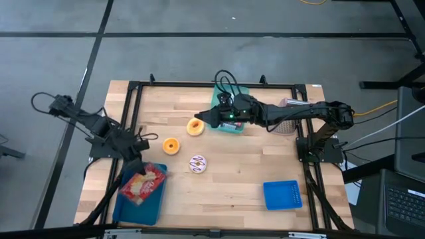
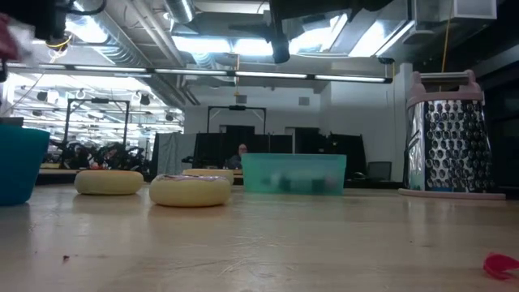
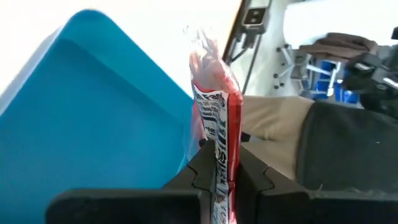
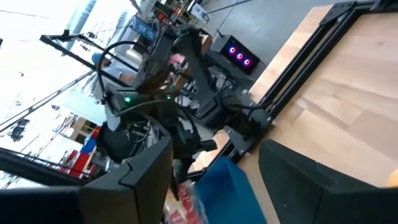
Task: Pick & Place Food Item
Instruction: Put the red popcorn bag into the dark blue bin
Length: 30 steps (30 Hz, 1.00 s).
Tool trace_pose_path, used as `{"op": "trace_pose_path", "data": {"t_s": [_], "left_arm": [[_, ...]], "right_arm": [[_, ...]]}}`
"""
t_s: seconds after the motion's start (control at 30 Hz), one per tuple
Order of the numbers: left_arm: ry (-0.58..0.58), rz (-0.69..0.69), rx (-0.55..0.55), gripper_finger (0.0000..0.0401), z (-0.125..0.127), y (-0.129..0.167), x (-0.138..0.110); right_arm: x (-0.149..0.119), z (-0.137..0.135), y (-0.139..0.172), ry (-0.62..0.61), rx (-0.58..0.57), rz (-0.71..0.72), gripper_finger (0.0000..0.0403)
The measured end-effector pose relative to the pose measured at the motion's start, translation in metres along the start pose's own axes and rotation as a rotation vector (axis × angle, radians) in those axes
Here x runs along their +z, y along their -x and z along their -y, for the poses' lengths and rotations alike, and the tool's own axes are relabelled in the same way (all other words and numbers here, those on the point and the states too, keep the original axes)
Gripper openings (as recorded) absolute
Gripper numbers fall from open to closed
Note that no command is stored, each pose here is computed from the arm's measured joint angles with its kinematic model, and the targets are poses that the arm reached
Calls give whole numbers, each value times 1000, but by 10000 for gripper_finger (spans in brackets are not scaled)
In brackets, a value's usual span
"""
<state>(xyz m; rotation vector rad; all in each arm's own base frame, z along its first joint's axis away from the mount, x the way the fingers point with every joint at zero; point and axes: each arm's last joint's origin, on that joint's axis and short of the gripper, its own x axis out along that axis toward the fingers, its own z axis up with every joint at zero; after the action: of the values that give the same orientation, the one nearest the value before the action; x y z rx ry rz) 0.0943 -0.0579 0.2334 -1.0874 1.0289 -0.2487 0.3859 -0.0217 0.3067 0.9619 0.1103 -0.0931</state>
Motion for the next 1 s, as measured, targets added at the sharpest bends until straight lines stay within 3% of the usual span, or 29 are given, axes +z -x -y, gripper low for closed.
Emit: {"op": "trace_pose_path", "data": {"t_s": [0.13,0.33,0.77,1.0], "left_arm": [[40,13,6,20,-4,-11,-9],[121,73,-69,20,-10,-29,-23],[247,118,4,20,-19,-36,-54],[321,149,-13,20,-26,-42,-68]], "right_arm": [[-1,-1,0,2,11,-17,235],[-1,-1,0,4,22,-35,235],[-3,-1,0,20,32,-65,235],[-4,-1,0,19,30,-67,235]]}}
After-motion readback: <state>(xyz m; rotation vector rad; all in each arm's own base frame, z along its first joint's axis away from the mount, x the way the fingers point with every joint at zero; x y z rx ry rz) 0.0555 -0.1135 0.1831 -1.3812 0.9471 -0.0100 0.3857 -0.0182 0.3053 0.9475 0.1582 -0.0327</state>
